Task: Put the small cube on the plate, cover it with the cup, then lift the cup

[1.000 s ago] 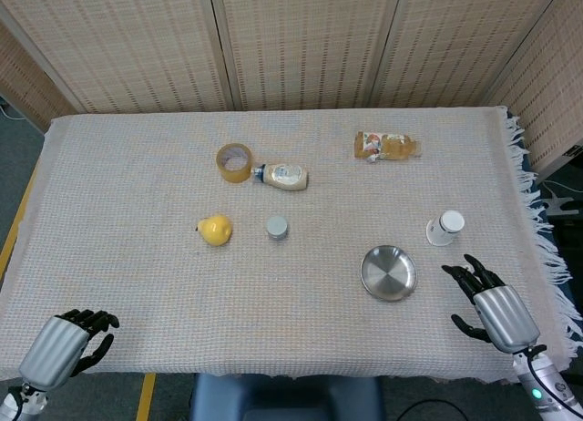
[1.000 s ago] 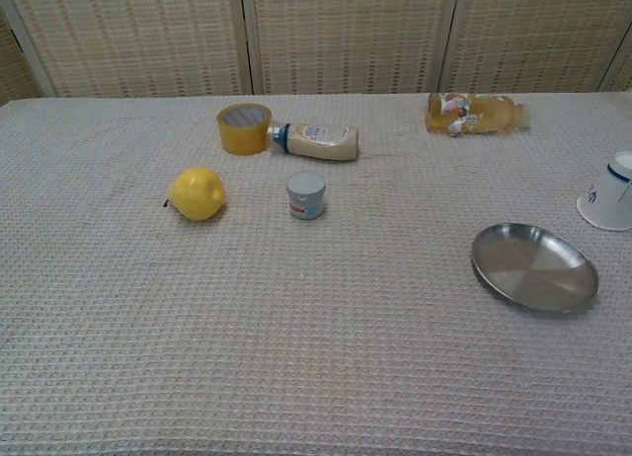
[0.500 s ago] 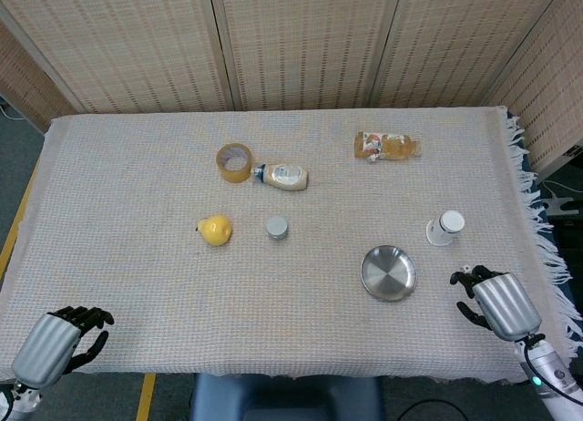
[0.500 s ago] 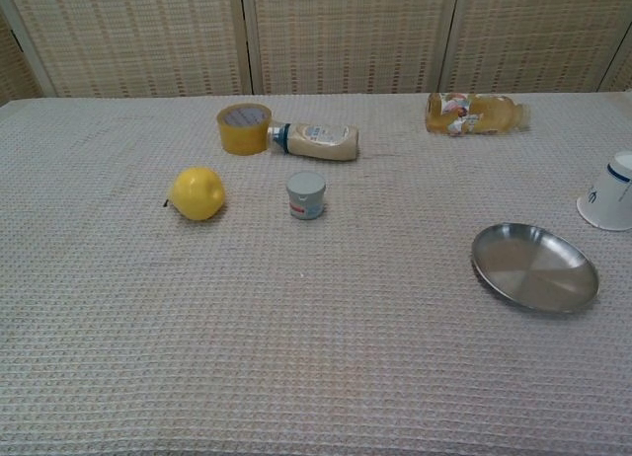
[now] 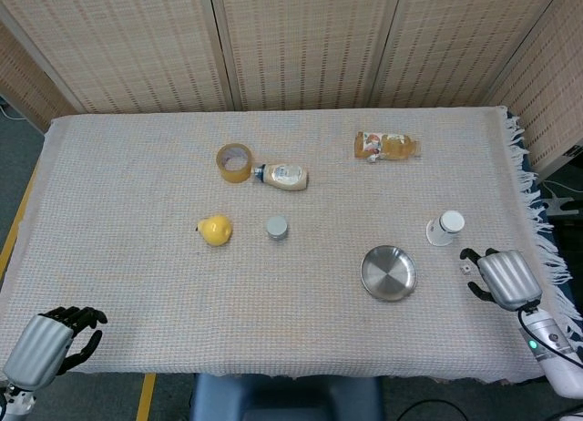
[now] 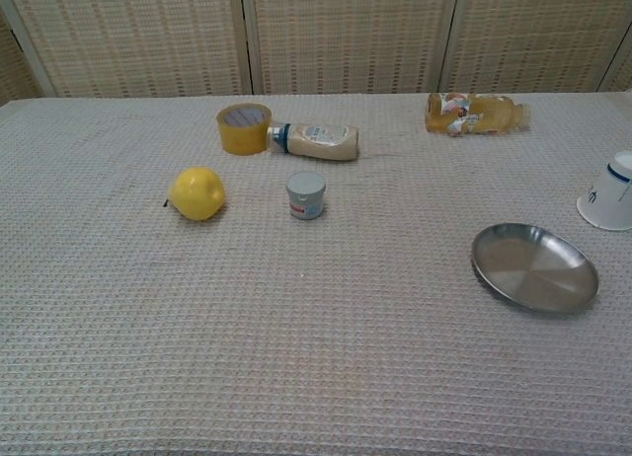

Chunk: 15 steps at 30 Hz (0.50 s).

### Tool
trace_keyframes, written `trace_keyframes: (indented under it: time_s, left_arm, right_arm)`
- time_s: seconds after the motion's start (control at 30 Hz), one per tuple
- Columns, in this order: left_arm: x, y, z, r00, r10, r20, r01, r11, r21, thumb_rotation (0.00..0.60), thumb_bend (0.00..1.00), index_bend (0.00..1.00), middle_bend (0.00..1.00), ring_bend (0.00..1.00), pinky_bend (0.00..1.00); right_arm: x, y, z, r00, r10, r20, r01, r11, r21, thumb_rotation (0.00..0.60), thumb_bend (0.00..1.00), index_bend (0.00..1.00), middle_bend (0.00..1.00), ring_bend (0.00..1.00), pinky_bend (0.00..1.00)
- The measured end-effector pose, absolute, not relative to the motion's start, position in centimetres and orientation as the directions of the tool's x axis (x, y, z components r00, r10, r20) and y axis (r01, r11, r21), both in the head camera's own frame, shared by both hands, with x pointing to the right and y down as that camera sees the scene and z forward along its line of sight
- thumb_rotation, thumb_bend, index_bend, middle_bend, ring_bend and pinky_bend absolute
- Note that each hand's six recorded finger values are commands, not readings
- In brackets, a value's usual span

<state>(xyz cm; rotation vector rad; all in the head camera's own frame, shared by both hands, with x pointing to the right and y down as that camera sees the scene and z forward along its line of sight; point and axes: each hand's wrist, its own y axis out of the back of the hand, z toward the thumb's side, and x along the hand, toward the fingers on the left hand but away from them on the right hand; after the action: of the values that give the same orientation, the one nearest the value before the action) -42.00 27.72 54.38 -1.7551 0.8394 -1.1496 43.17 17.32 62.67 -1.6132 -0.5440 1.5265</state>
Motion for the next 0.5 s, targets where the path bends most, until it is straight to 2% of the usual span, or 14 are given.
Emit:
trace_keyframes:
  time_s: [0.5]
  left_arm:
    - [-42.0, 27.8, 54.3, 0.348, -0.865, 0.362, -0.076, -0.411, -0.908, 0.6, 0.43, 0.47, 0.56, 0.59, 0.69]
  right_arm:
    - [45.4, 16.2, 67.0, 0.1, 0.746, -0.658, -0.287, -0.611, -0.737, 0.6, 0.24, 0.43, 0.78, 0.64, 0.92]
